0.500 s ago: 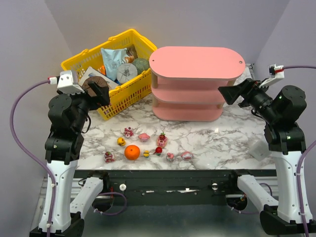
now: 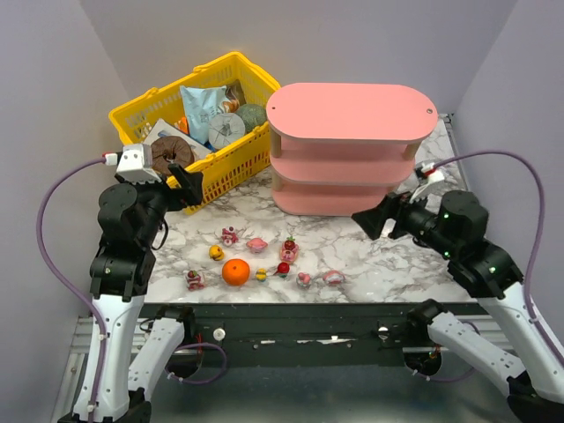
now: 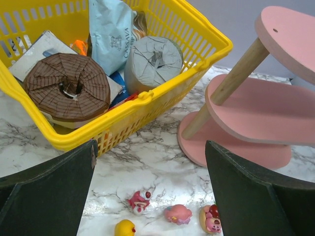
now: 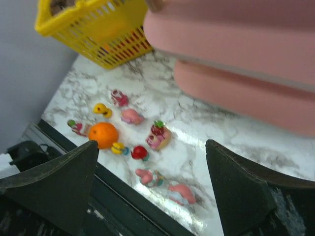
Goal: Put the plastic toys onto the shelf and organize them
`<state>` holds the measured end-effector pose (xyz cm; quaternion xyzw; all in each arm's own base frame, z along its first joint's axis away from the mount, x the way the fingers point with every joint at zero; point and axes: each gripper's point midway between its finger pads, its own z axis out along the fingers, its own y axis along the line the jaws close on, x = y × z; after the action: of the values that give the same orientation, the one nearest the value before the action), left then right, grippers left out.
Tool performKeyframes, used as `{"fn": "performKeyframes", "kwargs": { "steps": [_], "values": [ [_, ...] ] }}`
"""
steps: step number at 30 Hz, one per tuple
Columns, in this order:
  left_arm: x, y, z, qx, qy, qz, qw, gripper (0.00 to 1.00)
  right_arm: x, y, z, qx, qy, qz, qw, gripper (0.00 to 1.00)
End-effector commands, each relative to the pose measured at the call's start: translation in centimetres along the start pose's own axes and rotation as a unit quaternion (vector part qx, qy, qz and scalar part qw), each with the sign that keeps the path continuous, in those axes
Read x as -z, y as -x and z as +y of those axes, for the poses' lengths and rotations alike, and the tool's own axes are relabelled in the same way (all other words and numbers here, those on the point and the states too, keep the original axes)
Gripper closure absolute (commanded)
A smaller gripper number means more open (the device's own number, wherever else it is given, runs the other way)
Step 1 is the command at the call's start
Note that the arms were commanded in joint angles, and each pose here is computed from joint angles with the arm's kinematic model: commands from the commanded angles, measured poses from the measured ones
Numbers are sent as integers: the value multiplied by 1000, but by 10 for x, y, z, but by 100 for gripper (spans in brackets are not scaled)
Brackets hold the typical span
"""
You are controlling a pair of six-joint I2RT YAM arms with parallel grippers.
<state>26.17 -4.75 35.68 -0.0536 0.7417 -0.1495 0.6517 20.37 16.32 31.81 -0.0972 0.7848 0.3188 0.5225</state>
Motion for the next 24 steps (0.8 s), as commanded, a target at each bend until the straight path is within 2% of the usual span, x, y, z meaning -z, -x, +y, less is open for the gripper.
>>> {"fn": "performKeyframes", "kwargs": {
  "steps": [1, 4, 7, 8, 13, 15, 19, 24],
  "values": [
    [-5, -6, -5, -5, -21, 3, 1000, 1, -17, -71, -31, -31, -76, 70, 994, 4],
    [-9, -10, -4, -1, -22, 9, 1000, 1, -30, -108, -42, -38, -113, 97, 988, 4],
    [-12, -15, -4, 1, -23, 15, 1000, 1, -40, -131, -36, -36, -121, 109, 986, 3],
    [-13, -16, -3, 2, -22, 16, 1000, 1, -43, -151, -34, -30, -121, 130, 984, 3],
    [-17, -24, 0, 4, -17, 27, 999, 1, -54, -189, -37, -59, -148, 129, 979, 3],
    [-17, -25, 1, 4, -15, 28, 999, 1, -55, -208, -41, -63, -153, 141, 976, 7],
    [-16, -26, 2, 4, -13, 26, 1000, 1, -61, -222, -33, -79, -141, 138, 977, 8],
    [-18, -27, 1, 5, -15, 28, 999, 1, -65, -235, -24, -59, -138, 157, 976, 7]
  ]
}}
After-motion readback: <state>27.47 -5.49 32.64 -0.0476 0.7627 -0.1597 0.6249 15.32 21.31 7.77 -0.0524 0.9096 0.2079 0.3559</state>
